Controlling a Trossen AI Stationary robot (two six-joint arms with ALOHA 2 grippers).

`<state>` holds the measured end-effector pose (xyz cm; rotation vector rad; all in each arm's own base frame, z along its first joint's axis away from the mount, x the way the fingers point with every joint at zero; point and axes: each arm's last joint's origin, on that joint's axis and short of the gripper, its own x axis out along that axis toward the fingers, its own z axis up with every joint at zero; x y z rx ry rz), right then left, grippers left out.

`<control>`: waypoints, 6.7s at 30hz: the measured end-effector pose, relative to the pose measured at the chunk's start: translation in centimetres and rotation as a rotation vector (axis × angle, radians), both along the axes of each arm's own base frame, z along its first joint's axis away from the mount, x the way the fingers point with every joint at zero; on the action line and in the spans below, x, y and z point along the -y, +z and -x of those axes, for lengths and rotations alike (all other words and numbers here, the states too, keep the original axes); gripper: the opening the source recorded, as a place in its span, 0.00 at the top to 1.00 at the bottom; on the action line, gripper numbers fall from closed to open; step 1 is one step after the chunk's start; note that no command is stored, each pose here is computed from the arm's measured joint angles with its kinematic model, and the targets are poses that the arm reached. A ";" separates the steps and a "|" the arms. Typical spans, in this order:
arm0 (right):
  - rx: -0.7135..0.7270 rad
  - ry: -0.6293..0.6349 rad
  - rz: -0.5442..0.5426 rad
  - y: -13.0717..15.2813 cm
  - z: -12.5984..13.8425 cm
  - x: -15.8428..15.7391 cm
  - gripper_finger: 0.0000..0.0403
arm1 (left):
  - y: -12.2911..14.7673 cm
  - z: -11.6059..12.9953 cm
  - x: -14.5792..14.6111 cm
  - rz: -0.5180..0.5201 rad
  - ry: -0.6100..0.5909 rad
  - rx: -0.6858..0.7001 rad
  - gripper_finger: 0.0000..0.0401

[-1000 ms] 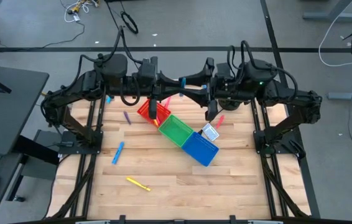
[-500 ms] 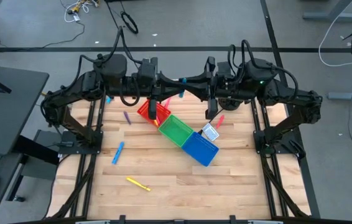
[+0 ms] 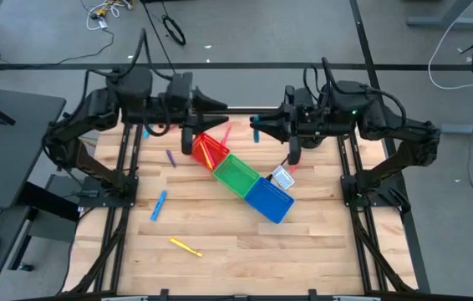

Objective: Pick & Place Markers
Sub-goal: Put the blue pen into the blue bin, then put the pink pen into the blue bin

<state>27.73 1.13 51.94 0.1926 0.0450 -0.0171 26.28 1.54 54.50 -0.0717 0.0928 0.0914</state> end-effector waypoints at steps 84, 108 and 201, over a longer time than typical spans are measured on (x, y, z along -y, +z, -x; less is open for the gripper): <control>-1.378 -0.316 -0.312 -24.3 -5.1 -1.0 0.95 | -1.2 1.3 0.0 0.032 0.008 -0.155 0.61; -1.474 -0.217 -0.284 -33.3 -8.4 -2.6 0.95 | -1.1 1.3 0.0 0.031 0.008 -0.146 0.61; -1.169 -0.208 -0.438 -17.4 3.6 -1.7 0.62 | -1.4 1.4 -0.3 0.003 0.007 -0.183 0.55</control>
